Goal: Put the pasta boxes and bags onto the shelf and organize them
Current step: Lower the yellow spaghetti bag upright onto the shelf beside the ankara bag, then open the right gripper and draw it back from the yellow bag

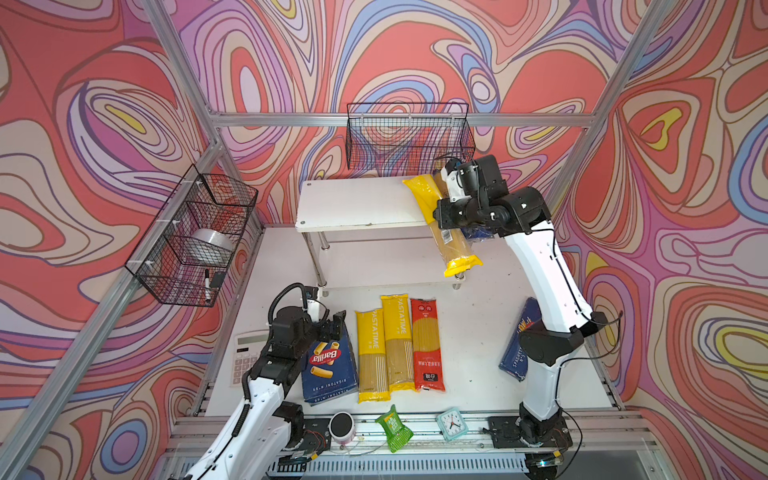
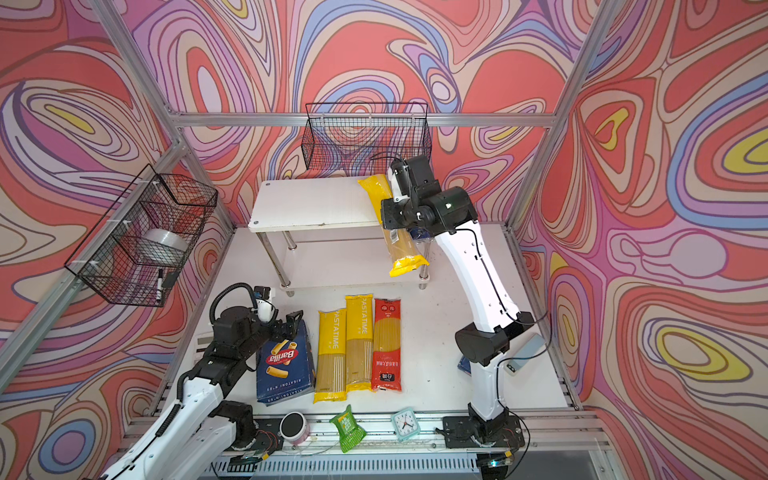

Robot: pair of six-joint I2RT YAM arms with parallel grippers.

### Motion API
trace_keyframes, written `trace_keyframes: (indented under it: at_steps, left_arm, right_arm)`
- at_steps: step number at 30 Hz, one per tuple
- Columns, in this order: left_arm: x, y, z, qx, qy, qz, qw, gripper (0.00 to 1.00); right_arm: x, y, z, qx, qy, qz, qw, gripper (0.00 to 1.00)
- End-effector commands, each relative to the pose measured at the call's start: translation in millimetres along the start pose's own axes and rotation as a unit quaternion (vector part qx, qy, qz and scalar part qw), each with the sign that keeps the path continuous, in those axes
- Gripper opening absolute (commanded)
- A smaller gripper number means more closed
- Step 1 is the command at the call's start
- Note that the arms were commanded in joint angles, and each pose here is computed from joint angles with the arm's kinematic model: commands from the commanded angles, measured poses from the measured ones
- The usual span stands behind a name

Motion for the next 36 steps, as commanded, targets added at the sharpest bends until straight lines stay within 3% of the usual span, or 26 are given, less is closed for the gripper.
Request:
trace_keyframes:
  at_steps: [1, 15, 19, 28, 36]
  left_arm:
    - [-1, -2, 1, 0.01, -0.006, -0.009, 1.0, 1.0]
    - [0, -2, 1, 0.009, -0.005, -0.006, 1.0, 1.0]
    - [0, -1, 1, 0.008, -0.005, -0.005, 1.0, 1.0]
    - [0, -1, 1, 0.008, -0.005, -0.004, 1.0, 1.0]
    - [0, -1, 1, 0.008, -0.005, -0.005, 1.0, 1.0]
  right_arm:
    - [10, -1, 15, -0.002, -0.041, -0.006, 0.999, 0.0]
    - [37, -13, 40, 0.031, -0.099, 0.016, 0.994, 0.0]
    - [49, -15, 39, 0.035, -0.092, 0.016, 0.995, 0.1]
    - [58, -22, 35, 0.038, -0.082, 0.005, 0.996, 0.43]
    - [38, -20, 42, 0.039, -0.108, 0.016, 0.993, 0.5]
Point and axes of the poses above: each gripper's point midway between its finger pads, its own x axis out along the fingers, its own y axis along the line the jaws close on, z = x × y, the point moved 9 cm from there along -x, back along the fingers, and after that the axes turned 7 degrees about -x, right-handed, at the moved point
